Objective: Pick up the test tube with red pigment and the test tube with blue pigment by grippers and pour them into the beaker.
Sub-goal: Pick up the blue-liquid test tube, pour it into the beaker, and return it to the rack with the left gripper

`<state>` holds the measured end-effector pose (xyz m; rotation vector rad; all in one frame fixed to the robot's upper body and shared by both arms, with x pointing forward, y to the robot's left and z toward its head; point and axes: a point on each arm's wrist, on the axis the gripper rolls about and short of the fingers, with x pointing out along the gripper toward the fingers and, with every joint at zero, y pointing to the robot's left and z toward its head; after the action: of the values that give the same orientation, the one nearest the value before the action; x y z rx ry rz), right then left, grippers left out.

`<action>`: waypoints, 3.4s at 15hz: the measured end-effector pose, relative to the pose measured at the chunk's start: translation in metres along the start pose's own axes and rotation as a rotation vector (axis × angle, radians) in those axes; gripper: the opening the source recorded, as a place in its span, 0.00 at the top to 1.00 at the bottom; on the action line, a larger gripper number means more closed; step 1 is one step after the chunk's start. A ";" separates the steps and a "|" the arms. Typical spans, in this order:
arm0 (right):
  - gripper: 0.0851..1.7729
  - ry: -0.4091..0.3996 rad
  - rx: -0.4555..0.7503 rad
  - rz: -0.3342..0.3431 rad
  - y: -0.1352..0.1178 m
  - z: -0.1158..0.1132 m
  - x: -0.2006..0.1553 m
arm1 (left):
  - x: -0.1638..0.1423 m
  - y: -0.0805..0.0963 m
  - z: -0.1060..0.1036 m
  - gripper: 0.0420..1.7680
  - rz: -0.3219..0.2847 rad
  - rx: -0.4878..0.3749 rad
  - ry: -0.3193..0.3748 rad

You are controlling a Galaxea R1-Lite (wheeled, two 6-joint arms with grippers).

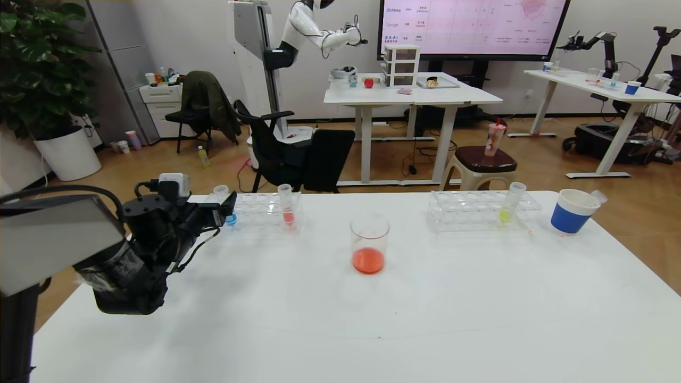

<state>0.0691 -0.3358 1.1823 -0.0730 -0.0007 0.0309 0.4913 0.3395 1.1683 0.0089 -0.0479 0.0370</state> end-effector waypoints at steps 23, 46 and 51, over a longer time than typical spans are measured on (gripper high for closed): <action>0.02 0.000 0.000 0.000 0.000 0.000 0.000 | 0.044 -0.012 0.039 0.72 -0.024 0.005 -0.013; 0.02 0.000 0.000 0.000 0.000 0.000 0.000 | 0.024 -0.201 0.112 0.72 -0.698 0.406 -0.511; 0.02 0.000 0.000 0.000 0.000 0.000 0.000 | 0.032 -0.207 0.082 0.72 -0.858 0.692 -0.677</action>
<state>0.0691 -0.3358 1.1823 -0.0730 -0.0003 0.0309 0.5271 0.1329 1.2503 0.7330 -0.7011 -0.8134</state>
